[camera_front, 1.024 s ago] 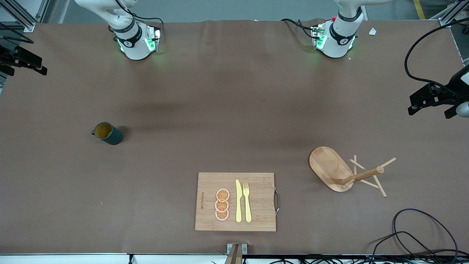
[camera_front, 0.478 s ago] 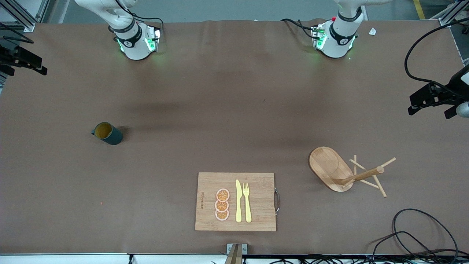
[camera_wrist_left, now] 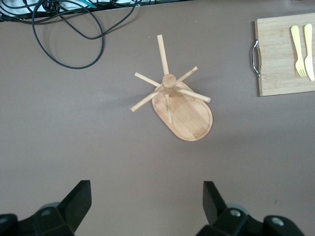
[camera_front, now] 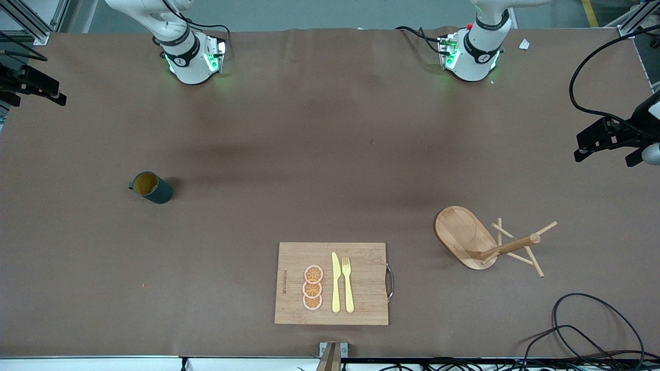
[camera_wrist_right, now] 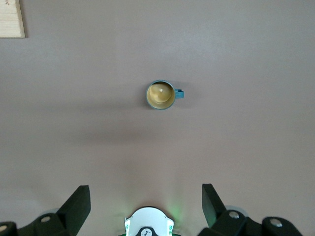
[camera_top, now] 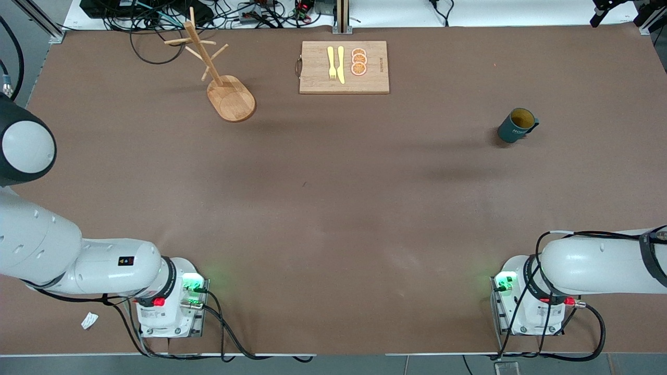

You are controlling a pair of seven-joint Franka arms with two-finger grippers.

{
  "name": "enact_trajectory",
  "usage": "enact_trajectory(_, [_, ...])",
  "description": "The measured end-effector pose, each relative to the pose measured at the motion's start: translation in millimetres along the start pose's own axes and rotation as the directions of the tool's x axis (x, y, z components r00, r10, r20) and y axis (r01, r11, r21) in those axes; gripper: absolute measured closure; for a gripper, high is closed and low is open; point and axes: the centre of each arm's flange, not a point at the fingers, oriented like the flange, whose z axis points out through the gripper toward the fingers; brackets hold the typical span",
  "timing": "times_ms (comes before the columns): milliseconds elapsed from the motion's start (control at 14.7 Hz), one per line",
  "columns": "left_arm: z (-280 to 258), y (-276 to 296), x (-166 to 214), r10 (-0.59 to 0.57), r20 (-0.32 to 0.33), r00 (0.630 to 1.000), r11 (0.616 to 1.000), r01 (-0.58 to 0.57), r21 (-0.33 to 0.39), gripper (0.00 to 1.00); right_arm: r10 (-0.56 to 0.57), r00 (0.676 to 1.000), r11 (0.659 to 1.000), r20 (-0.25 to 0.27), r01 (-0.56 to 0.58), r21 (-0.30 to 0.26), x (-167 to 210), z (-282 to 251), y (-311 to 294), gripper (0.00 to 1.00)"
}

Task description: Pass cup and hang on rack

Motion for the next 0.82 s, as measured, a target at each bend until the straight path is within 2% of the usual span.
enact_trajectory(409, [0,0,0,0.000,0.000,1.000,1.000,0.000,0.000,0.00,0.000,1.000,1.000,-0.001,0.000,0.000,0,-1,0,0.00])
enact_trajectory(819, [0,0,0,0.001,0.000,1.000,1.000,-0.001,0.000,0.00,0.025,0.999,1.000,-0.024,-0.025,-0.001,8,1,13,0.00])
